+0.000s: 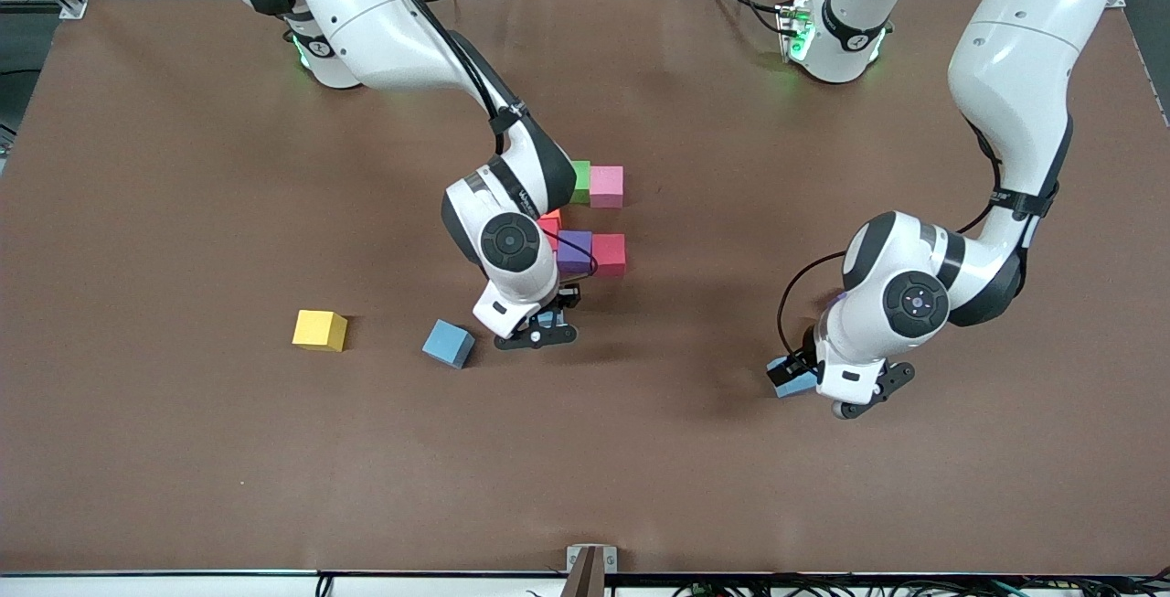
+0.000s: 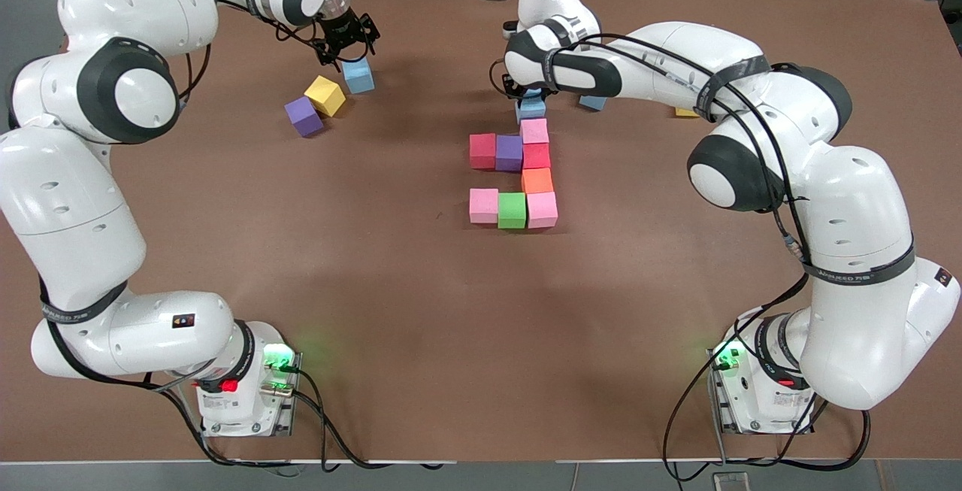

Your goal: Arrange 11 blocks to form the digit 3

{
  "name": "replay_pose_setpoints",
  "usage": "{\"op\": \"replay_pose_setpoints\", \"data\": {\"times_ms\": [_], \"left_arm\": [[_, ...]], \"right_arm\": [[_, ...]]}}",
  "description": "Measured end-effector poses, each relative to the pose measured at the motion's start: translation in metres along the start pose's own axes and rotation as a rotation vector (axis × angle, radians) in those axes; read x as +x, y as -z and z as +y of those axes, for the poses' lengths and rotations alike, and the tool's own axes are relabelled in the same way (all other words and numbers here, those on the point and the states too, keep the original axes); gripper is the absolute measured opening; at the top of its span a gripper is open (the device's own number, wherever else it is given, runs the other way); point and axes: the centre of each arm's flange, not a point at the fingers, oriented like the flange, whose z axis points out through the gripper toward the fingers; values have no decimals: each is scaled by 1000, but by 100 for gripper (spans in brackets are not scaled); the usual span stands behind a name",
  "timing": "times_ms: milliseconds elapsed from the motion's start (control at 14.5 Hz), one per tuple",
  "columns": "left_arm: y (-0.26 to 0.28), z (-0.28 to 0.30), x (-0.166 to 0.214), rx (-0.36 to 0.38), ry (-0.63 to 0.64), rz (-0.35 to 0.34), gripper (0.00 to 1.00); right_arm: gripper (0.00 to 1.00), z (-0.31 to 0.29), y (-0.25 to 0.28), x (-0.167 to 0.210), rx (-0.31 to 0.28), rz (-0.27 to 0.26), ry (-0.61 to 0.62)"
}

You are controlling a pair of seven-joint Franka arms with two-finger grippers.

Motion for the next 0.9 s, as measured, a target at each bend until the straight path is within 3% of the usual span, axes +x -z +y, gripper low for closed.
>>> {"op": "replay_pose_setpoints", "data": {"times_ms": [345, 897], "left_arm": [[-11, -3, 14, 36, -120, 60, 100], [-34, -6, 13, 58, -266, 34, 100]], "right_arm": [[53, 0, -1, -1, -3, -5, -1], [53, 2, -8, -1, -11, -13, -29]]}}
